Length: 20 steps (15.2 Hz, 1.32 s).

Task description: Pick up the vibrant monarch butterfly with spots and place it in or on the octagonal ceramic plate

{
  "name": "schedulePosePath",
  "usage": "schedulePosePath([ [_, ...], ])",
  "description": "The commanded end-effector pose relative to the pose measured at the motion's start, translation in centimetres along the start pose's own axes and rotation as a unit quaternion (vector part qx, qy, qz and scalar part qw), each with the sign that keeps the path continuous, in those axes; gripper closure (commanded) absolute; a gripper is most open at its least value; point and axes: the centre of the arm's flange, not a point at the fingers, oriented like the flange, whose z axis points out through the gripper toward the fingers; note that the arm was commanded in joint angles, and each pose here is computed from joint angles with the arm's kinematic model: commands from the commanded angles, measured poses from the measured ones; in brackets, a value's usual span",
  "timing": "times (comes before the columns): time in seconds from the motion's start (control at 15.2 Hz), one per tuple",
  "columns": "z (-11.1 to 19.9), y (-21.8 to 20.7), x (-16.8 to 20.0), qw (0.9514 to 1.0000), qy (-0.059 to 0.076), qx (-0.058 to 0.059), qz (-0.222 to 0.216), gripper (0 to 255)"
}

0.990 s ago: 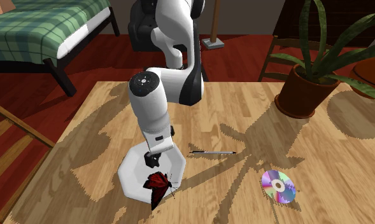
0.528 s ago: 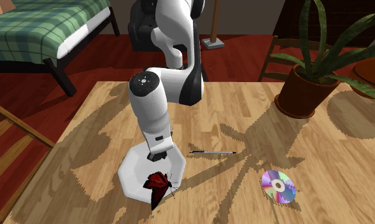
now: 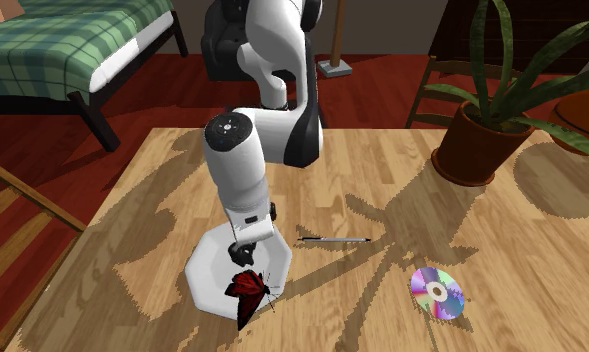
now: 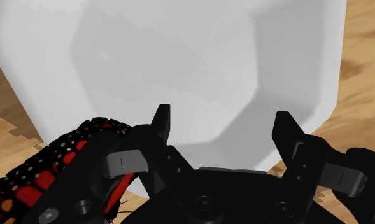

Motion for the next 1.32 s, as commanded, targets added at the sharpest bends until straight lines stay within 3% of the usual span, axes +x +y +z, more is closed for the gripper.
schedulePosePath([
  [0.0, -0.6, 0.9, 1.3, 0.9994, 0.019, -0.017, 0.025, 0],
  [0.2, -1.7, 2.4, 3.3, 0.9956, 0.050, -0.045, 0.065, 0],
  [0.46, -3.4, 4.5, 5.7, 0.9852, 0.091, -0.083, 0.119, 0],
  [0.53, -3.6, 4.8, 6.0, 0.9834, 0.096, -0.088, 0.126, 0],
  [0.99, 0.0, 5.5, 6.6, 0.9834, 0.096, -0.088, 0.126, 0],
  [1.25, 0.3, 5.6, 6.6, 0.9834, 0.096, -0.088, 0.126, 0],
])
